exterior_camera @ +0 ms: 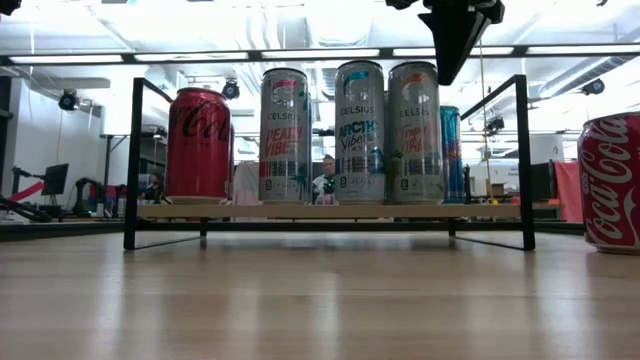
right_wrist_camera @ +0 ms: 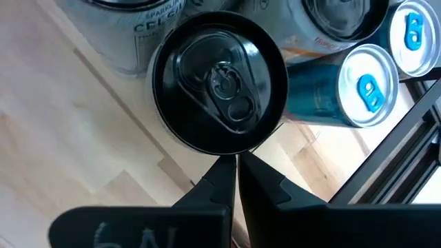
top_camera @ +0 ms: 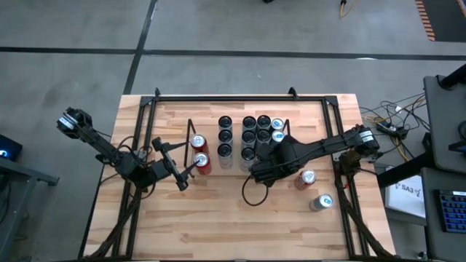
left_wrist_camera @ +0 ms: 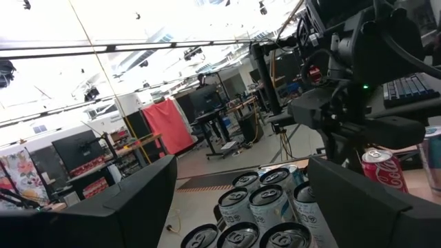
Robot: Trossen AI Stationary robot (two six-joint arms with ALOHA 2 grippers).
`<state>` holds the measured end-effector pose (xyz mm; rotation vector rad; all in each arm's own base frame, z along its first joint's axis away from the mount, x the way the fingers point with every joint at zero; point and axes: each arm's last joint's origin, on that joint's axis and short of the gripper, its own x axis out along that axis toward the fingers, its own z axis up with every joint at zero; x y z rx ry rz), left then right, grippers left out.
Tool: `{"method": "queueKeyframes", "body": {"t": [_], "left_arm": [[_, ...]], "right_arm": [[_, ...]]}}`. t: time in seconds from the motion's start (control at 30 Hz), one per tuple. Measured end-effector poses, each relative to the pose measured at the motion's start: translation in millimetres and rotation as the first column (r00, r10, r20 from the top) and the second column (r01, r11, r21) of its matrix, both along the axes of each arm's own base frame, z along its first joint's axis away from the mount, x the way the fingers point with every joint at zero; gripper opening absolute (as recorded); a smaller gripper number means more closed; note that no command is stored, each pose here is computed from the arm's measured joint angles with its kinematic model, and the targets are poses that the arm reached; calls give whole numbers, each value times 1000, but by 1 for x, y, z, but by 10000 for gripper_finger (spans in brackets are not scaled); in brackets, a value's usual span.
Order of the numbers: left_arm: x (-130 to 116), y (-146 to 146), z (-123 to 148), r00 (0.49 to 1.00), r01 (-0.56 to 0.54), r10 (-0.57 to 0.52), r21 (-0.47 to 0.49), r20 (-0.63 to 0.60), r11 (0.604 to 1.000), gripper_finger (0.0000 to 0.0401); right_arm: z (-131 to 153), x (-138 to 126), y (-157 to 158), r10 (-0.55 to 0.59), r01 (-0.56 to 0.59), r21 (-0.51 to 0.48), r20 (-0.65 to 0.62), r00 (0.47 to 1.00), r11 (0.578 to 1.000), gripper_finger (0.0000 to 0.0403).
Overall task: Place canned beverage on shelf
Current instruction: Adjust the white and yellow soda cans
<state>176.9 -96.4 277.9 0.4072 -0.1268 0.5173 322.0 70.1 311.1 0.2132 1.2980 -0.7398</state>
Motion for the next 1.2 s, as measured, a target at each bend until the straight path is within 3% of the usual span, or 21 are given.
{"method": "queueKeyframes", "body": {"t": [0.23, 0.4, 0.67, 0.97, 1.2], "left_arm": [[0, 0, 0, 1000, 0, 0, 0, 0, 1000, 311], [0, 0, 0, 1000, 0, 0, 0, 0, 1000, 311], [0, 0, 0, 1000, -1, 1, 0, 1, 1000, 311], [0, 1, 0, 1000, -6, 6, -2, 3, 1000, 311], [1, 1, 0, 1000, -8, 8, 1, 2, 1000, 311]], "right_arm": [[5, 0, -1, 8, -8, -43, 12, 1000, 999, 9], [26, -5, -3, 21, -19, -44, 57, 998, 999, 9], [53, -11, -24, 32, -7, -150, 164, 986, 989, 9], [46, 7, -64, 81, -49, -185, 171, 982, 981, 9], [45, 8, -83, 27, 5, -180, 177, 984, 984, 9]]}}
